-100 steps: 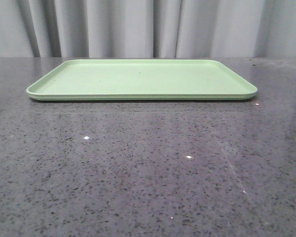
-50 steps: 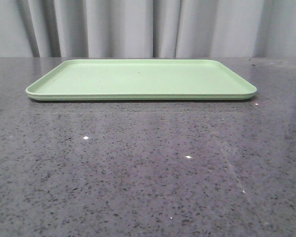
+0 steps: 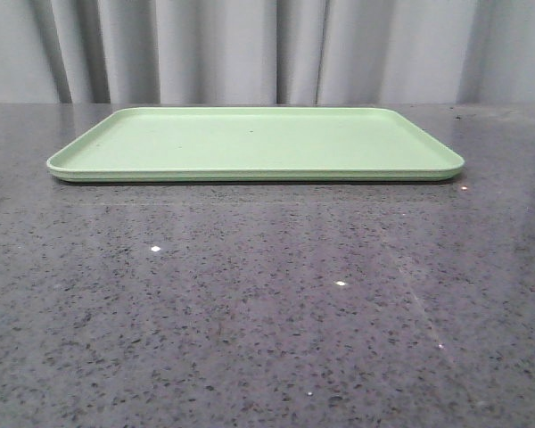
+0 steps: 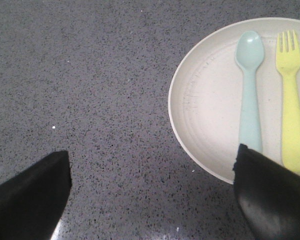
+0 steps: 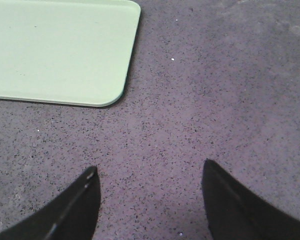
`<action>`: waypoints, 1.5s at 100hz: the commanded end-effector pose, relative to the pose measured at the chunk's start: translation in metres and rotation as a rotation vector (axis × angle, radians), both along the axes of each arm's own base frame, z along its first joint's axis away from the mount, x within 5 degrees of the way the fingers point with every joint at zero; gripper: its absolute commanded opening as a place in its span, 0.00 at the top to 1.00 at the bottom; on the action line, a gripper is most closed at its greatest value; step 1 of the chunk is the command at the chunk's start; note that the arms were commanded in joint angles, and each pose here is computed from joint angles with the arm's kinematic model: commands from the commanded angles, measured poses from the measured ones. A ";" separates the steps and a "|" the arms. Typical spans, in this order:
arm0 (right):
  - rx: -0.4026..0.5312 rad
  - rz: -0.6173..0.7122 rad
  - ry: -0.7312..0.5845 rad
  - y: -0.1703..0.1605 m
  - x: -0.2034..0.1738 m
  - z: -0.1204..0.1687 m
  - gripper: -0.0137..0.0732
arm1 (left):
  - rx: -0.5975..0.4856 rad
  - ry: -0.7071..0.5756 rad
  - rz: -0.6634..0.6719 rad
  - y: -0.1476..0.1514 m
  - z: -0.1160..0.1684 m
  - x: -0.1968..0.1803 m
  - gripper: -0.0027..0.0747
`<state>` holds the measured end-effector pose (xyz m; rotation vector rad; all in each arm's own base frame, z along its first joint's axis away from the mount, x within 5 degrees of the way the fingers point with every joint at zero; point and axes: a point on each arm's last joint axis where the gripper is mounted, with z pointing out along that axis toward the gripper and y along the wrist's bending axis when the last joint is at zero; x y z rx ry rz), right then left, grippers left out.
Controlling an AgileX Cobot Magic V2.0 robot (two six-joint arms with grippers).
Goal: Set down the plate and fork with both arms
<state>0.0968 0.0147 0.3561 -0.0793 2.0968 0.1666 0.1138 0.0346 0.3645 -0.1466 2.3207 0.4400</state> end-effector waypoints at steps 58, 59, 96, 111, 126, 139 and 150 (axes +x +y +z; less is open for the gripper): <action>0.009 -0.013 -0.102 -0.001 0.004 0.016 0.32 | -0.179 0.050 0.100 0.034 -0.041 0.095 0.14; 0.009 -0.013 -0.102 -0.001 0.004 0.016 0.32 | -0.180 0.050 0.099 0.034 -0.042 0.096 0.14; 0.009 -0.013 -0.102 -0.001 0.004 0.016 0.32 | -0.190 0.072 0.085 0.041 -0.063 0.123 0.14; 0.009 -0.013 -0.102 -0.001 0.004 0.016 0.32 | -0.203 0.088 0.107 0.048 -0.073 0.131 0.14; 0.009 -0.013 -0.102 -0.001 0.004 0.016 0.32 | -0.223 0.070 0.129 0.054 -0.076 0.134 0.14; 0.009 -0.013 -0.102 -0.001 0.004 0.016 0.32 | -0.229 0.069 0.129 0.054 -0.078 0.136 0.14; 0.009 -0.013 -0.102 -0.001 0.004 0.016 0.32 | -0.239 0.086 0.132 0.055 -0.083 0.139 0.14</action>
